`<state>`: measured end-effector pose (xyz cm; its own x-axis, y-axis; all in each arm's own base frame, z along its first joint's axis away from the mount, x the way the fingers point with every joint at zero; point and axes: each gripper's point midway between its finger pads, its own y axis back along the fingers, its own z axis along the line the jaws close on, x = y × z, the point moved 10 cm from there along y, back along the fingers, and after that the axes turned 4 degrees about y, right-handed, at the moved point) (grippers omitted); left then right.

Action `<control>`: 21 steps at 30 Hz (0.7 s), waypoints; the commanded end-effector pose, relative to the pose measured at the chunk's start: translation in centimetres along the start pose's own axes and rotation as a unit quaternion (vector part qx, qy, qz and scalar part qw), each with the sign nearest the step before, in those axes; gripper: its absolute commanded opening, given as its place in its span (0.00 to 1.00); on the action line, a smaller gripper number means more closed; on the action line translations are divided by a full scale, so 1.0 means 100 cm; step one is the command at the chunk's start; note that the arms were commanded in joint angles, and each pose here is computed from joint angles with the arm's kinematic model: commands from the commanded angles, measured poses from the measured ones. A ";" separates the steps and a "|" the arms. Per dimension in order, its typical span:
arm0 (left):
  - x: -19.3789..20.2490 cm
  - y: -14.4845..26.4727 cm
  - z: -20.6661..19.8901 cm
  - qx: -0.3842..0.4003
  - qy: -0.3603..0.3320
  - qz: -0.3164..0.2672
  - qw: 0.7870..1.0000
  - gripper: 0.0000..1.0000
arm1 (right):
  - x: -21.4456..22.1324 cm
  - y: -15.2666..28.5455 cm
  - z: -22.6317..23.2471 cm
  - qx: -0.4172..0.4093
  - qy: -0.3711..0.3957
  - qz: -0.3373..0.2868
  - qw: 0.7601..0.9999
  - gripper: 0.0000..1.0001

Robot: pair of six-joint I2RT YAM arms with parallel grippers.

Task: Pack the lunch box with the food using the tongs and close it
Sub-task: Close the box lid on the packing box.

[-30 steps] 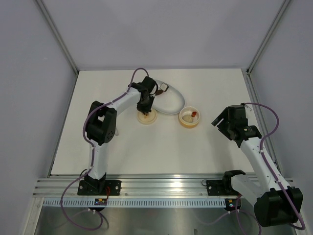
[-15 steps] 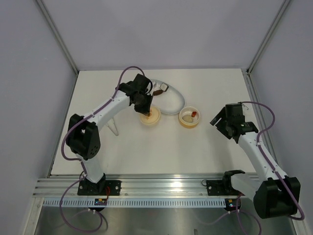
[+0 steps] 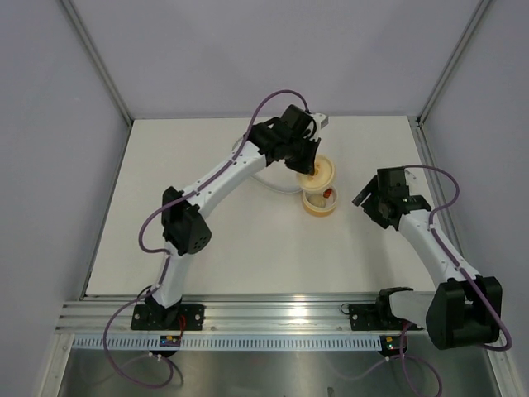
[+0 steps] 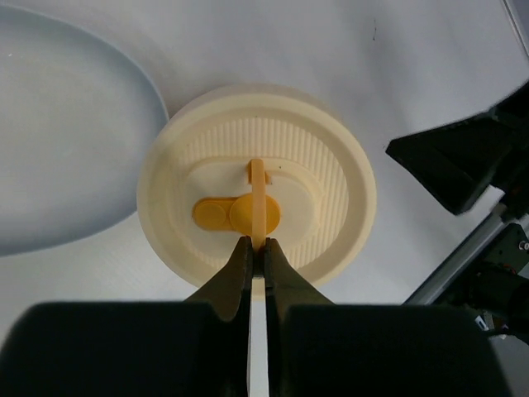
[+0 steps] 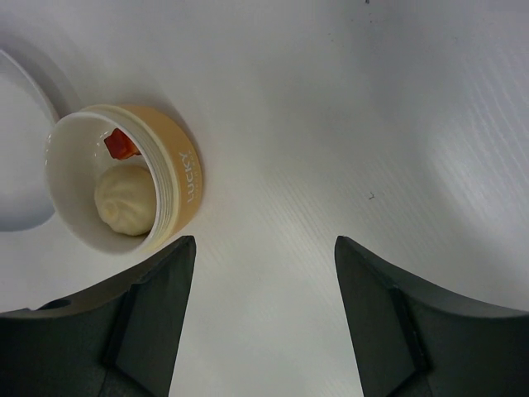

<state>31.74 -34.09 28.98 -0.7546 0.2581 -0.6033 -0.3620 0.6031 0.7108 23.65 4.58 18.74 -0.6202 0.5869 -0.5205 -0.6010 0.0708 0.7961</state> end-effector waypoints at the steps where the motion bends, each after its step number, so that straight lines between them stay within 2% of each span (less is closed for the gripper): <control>1: -0.008 -0.017 -0.005 0.011 0.002 0.003 1.000 0.00 | 0.000 0.014 -0.009 0.004 -0.022 -0.033 0.999 0.76; 9: 0.005 -0.061 -0.007 -0.016 -0.024 0.011 1.000 0.00 | 0.005 0.035 -0.023 0.010 -0.024 -0.070 0.997 0.76; 21: 0.026 -0.108 -0.001 -0.037 -0.024 0.032 0.999 0.00 | 0.013 0.028 -0.026 0.009 -0.023 -0.046 0.999 0.76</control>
<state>32.98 -38.97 19.17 -0.7860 0.3534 -0.5073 -0.3024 0.4958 0.8141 19.85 3.67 19.60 -0.5521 0.6027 -0.5761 -0.6469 0.1262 0.7520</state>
